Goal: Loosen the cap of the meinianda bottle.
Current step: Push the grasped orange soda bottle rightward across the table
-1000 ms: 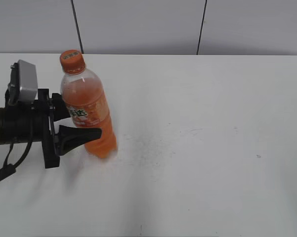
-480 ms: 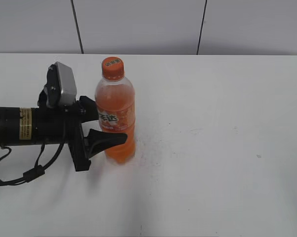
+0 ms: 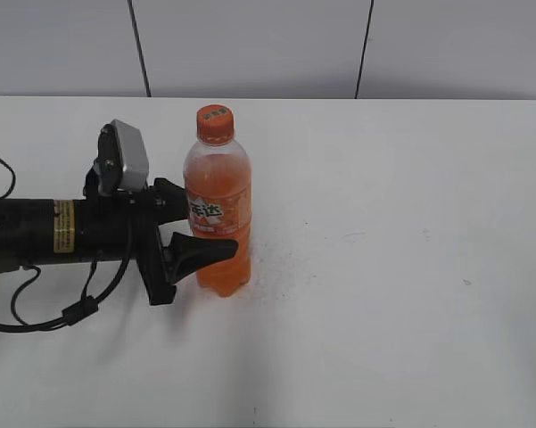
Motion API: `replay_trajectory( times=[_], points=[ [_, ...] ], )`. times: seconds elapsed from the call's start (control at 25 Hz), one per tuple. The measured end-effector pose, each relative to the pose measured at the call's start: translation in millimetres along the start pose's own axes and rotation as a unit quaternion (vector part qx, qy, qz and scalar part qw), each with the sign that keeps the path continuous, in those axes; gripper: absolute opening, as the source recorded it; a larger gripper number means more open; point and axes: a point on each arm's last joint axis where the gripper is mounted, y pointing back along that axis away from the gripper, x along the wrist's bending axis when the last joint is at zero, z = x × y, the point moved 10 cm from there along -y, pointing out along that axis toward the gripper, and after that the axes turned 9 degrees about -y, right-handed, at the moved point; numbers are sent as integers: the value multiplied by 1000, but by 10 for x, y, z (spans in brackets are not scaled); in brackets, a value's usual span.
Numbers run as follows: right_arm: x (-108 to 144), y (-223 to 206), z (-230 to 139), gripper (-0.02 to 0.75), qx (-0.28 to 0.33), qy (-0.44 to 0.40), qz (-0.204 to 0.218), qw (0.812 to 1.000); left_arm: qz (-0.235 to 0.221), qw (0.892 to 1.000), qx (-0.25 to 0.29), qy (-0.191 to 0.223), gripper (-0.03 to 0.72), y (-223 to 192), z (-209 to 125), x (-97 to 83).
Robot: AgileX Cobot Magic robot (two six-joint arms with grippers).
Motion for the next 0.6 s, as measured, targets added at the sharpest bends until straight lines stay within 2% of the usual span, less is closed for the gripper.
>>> replay_trajectory(
  times=[0.12,0.32,0.6],
  points=[
    [32,2,87,568,26,-5,5,1000,-3,1000,-7,3,425,-12,-2,-14],
    [91,-53,348,484,104,-13,10,994,-11,1000,-9,-4,425,-18,4,-36],
    [125,-258,819,429,193,27,15,981,-14,1000,-9,-7,425,-21,8,-40]
  ],
)
